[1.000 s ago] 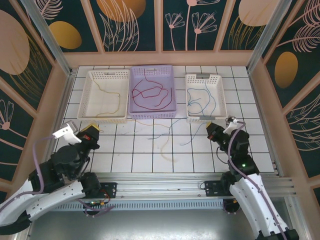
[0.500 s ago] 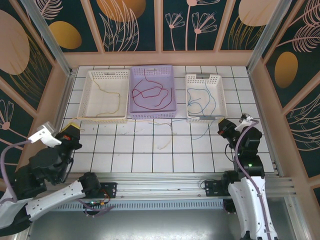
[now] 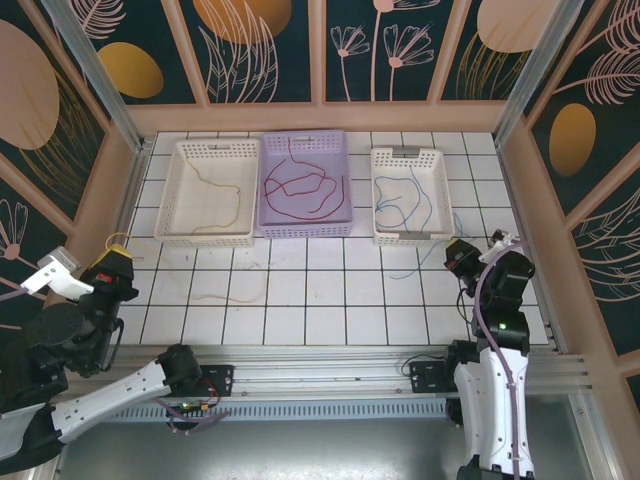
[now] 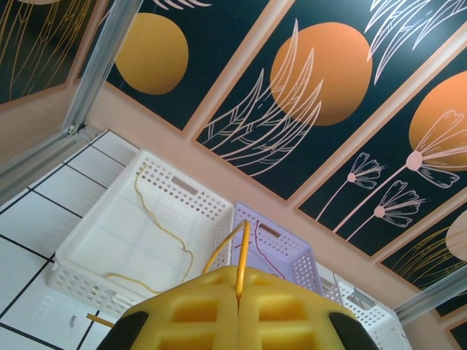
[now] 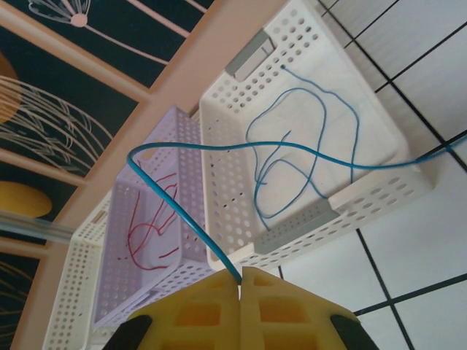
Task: Untangle the cables
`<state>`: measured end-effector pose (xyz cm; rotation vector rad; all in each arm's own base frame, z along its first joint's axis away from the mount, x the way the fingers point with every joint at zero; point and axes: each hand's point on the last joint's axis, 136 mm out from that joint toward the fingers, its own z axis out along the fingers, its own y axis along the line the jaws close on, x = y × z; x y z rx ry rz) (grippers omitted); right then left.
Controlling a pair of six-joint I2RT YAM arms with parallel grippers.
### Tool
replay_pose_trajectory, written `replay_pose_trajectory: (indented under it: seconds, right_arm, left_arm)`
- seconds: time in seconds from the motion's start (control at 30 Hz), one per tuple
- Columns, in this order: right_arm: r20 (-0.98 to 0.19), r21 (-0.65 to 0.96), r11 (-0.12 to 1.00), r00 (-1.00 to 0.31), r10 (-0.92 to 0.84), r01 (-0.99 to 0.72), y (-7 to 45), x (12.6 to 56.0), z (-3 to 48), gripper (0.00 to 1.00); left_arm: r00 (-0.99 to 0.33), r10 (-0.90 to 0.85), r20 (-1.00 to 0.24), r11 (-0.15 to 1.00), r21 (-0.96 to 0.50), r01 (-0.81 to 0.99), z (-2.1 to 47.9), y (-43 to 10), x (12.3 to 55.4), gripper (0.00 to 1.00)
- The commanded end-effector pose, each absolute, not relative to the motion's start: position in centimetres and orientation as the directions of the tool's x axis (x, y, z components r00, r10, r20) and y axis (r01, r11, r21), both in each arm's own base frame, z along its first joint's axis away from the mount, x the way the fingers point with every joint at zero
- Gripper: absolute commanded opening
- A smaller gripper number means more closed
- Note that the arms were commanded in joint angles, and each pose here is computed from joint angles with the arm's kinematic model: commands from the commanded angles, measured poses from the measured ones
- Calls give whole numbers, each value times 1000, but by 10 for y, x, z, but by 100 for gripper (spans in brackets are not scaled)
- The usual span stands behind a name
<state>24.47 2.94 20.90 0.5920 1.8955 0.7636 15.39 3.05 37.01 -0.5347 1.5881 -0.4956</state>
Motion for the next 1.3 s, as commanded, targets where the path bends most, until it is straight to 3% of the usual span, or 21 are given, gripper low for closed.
replay_pose_trajectory:
  seconds: [0.0,0.3,0.67,0.9,1.27]
  right_arm:
    - [-645,726,687,-385,661,-37,38,246,246,0]
    - [-676,723,667,-384,629,-179,56,243,292,0]
    - [-746,666,669,-261,613,-331,69,225,388,0]
    - [-726,685,614,-293,622,-392,80,250,415,0]
    - [-735,678,664,-252,630,-316,63,313,424,0]
  left_arm:
    - [-66,-577,-814,816,-576,-35,374,24,157,0]
    - [-137,-517,-845,846,-529,68,365,-21,169,0]
    - [-162,-388,-907,906,-408,115,336,-53,182,0]
    - [-160,-361,-919,909,-385,161,322,-66,184,0]
    - [-196,-332,-923,921,-362,146,307,-70,186,0]
